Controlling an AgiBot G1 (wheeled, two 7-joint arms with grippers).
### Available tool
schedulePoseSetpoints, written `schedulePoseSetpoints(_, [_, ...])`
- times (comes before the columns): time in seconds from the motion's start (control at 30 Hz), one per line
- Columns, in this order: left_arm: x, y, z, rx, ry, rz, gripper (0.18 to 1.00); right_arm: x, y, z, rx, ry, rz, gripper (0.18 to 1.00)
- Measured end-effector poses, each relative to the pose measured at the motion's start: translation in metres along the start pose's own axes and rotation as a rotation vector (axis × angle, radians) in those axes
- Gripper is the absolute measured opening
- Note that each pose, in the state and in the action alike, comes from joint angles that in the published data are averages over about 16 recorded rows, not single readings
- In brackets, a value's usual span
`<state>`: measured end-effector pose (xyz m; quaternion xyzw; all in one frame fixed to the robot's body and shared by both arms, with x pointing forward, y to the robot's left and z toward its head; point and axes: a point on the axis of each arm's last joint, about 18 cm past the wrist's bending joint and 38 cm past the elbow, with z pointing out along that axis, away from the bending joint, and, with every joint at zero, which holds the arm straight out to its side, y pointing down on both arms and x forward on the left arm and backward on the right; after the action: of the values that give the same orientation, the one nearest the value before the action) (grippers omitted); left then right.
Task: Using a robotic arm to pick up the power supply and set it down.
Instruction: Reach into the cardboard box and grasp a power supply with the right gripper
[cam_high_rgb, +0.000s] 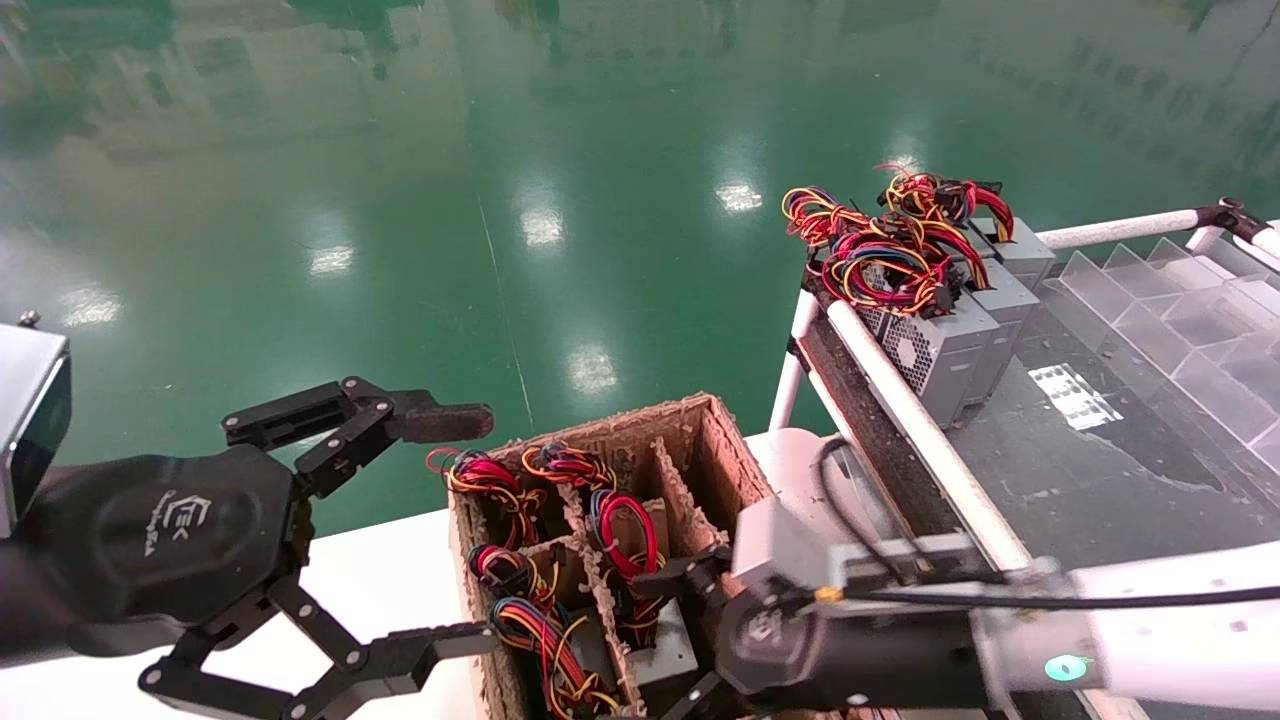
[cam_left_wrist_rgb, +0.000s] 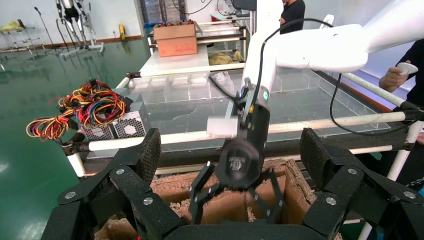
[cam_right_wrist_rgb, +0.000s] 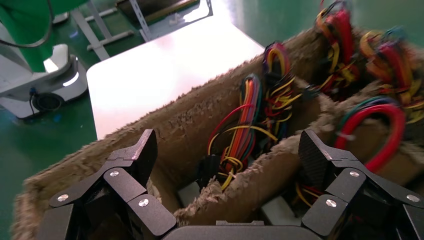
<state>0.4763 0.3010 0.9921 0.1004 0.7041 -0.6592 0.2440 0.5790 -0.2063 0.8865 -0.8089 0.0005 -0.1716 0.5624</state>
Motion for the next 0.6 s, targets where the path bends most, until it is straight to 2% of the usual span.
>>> schedulePoseSetpoints(0.33, [0.000,0.000,0.000,0.000,0.000,0.000,0.999,0.002,0.001,0.050,-0.029,-0.012,-0.007,1.001])
schedulePoseSetpoints(0.6, [0.000,0.000,0.000,0.000,0.000,0.000,1.001,0.006,0.003,0.073,-0.047,-0.018,0.010,1.000])
